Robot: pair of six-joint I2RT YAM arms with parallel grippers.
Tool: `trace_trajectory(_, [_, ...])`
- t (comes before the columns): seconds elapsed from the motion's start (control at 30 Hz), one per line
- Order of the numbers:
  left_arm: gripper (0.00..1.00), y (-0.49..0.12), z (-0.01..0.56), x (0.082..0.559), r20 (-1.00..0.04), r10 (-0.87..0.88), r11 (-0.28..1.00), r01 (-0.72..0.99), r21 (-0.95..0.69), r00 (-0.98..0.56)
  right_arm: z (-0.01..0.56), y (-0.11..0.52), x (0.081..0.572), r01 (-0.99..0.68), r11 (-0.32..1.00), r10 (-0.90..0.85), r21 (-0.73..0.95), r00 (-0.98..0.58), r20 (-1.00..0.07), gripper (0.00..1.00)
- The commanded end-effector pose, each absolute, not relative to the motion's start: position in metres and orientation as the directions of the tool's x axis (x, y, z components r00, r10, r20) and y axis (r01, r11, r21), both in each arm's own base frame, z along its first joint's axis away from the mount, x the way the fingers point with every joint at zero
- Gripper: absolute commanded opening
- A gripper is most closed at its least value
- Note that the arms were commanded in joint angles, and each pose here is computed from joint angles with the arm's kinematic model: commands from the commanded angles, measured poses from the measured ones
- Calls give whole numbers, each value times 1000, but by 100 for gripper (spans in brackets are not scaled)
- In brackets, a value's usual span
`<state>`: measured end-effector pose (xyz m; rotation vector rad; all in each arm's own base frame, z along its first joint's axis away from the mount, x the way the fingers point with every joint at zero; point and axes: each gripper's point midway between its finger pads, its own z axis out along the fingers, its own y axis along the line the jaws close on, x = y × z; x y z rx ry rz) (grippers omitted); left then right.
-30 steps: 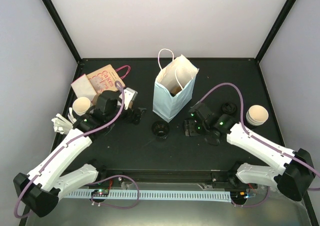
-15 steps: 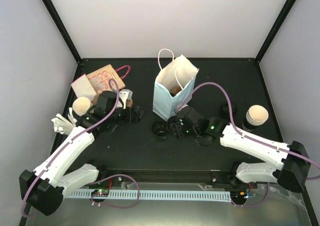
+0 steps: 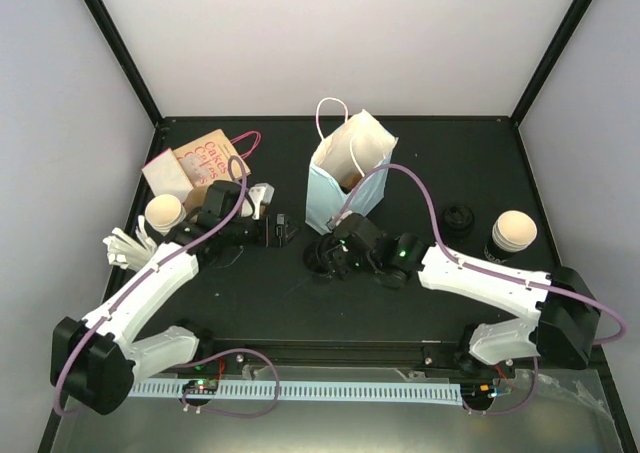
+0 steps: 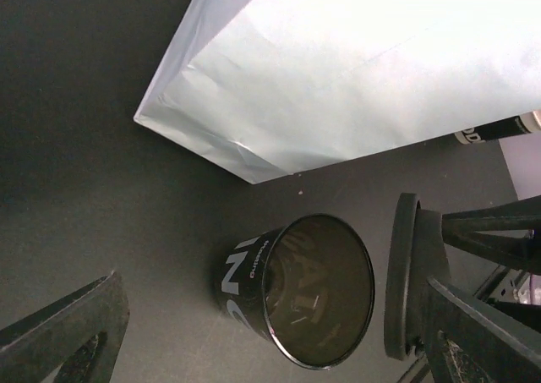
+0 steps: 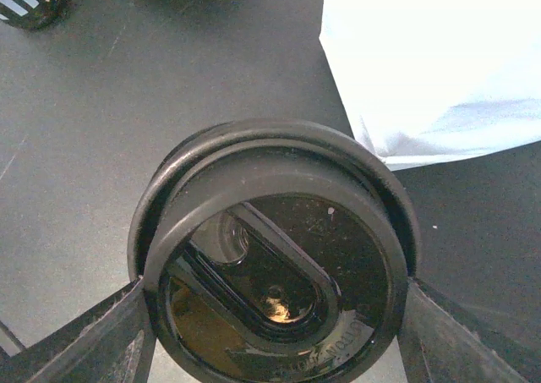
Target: Pack the takeout coffee
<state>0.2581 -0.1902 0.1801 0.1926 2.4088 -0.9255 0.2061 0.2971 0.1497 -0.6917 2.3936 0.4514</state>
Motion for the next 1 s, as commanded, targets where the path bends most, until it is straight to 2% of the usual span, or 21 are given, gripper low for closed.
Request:
trace_trajectory(0.0, [95,-201,179,261,-511,-86,698,314,-643,-855,162,313,213,-604,786,-378,132,-639,-670,75])
trace_trajectory(0.67, [78,-207,152,257,-432,-76,681,269,-681,-899,148,334,218,-636,765,-426,104,-620,-659,75])
trace_trajectory(0.97, [76,-207,141,254,-406,-74,682,251,-687,-911,138,338,218,-646,757,-454,92,-623,-636,75])
